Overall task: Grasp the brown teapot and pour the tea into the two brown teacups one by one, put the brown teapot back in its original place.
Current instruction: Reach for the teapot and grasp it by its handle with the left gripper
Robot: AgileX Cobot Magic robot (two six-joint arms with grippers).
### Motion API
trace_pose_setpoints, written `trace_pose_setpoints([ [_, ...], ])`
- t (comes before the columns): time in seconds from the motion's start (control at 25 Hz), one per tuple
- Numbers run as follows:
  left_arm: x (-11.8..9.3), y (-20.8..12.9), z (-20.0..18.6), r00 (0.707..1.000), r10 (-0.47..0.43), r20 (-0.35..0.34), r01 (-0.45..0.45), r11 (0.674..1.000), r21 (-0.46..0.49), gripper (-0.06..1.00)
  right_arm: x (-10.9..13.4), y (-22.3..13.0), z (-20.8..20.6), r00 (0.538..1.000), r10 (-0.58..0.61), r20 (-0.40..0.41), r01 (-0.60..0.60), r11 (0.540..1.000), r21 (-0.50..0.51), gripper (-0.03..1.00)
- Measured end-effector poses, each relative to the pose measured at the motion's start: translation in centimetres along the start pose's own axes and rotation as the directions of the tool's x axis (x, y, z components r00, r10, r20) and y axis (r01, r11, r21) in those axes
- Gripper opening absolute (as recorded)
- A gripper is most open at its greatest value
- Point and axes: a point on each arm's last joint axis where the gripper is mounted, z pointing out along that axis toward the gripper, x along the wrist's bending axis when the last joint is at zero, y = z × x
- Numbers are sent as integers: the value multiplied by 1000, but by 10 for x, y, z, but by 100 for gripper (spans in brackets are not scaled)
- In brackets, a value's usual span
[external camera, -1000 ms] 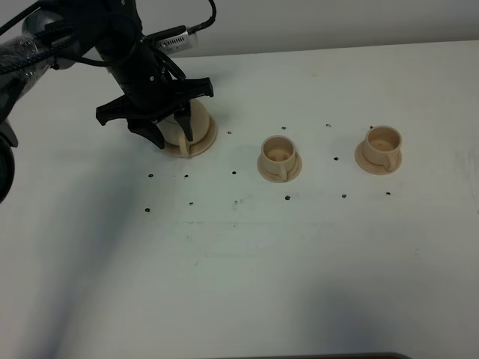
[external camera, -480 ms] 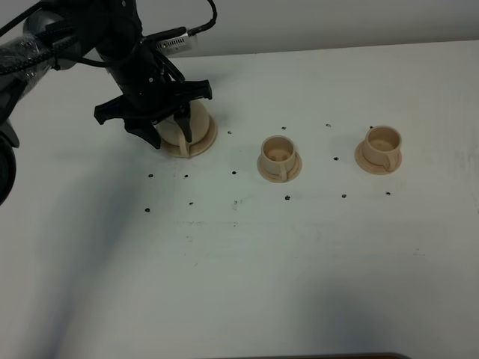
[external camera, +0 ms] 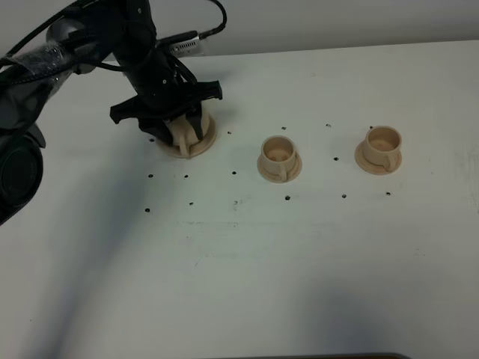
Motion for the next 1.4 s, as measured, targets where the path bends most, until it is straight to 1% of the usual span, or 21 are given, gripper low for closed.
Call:
trace_pose_setpoints([
  [0.08,-6,2,-5,1000,18,0,-18,1000,-23,49,0,0,0,1000,0,0,0,1000,0,41],
  [0.24,-9,0,-4,999,40,-23,-41,999,-29,48,0,0,0,1000,0,0,0,1000,0,41],
  [0.8,-8,1,-4,993,89,-76,-92,995,-41,47,0,0,0,1000,0,0,0,1000,0,41],
  [1.0,-7,1,-3,992,93,-83,-96,995,-40,47,0,0,0,1000,0,0,0,1000,0,41],
  [1.2,-5,0,13,994,84,-75,-84,996,-5,47,0,0,0,1000,0,0,0,1000,0,41],
  [1.4,-5,0,15,994,83,-75,-83,997,-2,46,0,0,0,1000,0,0,0,1000,0,41],
])
